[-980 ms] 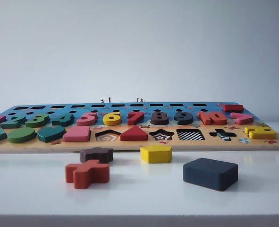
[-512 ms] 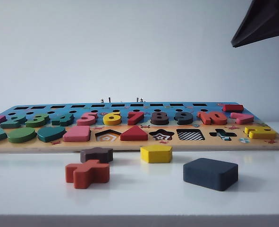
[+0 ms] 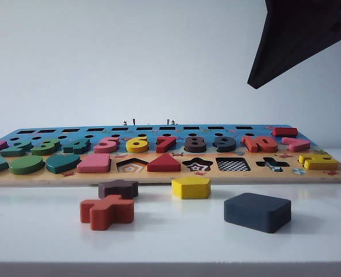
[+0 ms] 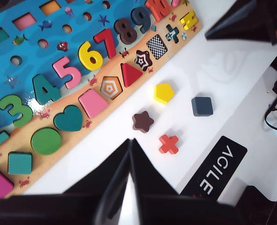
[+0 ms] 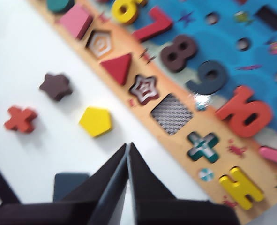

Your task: Insert the cube into the slot.

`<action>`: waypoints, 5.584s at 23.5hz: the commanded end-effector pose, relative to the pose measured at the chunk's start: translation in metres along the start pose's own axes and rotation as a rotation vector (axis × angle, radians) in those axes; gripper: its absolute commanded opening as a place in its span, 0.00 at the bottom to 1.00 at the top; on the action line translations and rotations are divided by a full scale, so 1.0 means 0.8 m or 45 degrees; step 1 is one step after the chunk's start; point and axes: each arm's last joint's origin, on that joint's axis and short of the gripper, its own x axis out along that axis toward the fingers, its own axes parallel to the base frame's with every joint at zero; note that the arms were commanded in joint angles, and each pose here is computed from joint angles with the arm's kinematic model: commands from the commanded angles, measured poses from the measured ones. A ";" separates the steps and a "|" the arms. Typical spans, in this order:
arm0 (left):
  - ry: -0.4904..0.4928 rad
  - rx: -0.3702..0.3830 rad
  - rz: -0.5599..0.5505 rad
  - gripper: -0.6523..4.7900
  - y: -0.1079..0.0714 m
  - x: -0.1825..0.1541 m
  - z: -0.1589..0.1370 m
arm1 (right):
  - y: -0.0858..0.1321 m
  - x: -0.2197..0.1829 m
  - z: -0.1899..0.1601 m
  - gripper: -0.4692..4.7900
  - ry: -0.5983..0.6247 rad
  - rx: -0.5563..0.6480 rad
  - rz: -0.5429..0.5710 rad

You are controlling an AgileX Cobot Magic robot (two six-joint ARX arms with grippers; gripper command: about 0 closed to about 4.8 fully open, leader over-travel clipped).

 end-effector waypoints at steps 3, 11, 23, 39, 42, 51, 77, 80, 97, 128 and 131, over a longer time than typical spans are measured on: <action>-0.042 0.023 -0.004 0.16 -0.001 -0.002 0.005 | 0.029 0.001 0.008 0.52 0.131 -0.073 0.185; -0.049 0.028 -0.002 0.16 0.000 -0.002 0.005 | 0.046 0.019 0.002 0.76 0.432 0.210 0.170; -0.050 0.029 -0.002 0.16 0.000 -0.002 0.005 | 0.074 0.053 0.002 0.72 0.526 0.097 0.171; -0.049 0.029 -0.003 0.16 -0.001 -0.002 0.005 | 0.074 0.095 -0.004 0.66 0.635 0.064 0.023; -0.049 0.028 -0.002 0.16 0.000 -0.002 0.005 | 0.074 0.095 -0.004 0.62 0.640 0.064 0.023; -0.050 0.029 -0.002 0.16 0.000 -0.002 0.005 | 0.073 0.094 -0.006 0.48 0.657 0.063 0.020; -0.054 0.031 -0.002 0.16 0.000 -0.002 0.005 | 0.066 0.065 0.035 0.28 0.497 -0.173 -0.033; -0.054 0.031 -0.002 0.16 0.000 -0.002 0.005 | 0.059 0.054 0.053 0.28 0.446 -0.380 -0.043; -0.053 0.032 -0.002 0.16 0.000 -0.002 0.005 | 0.013 0.075 0.075 0.26 0.421 -0.985 -0.129; -0.053 0.032 -0.002 0.16 0.000 -0.002 0.005 | -0.006 0.107 0.056 0.25 0.546 -0.934 -0.138; -0.053 0.033 -0.002 0.16 0.000 -0.002 0.005 | -0.007 0.108 0.056 0.25 0.545 -0.933 -0.138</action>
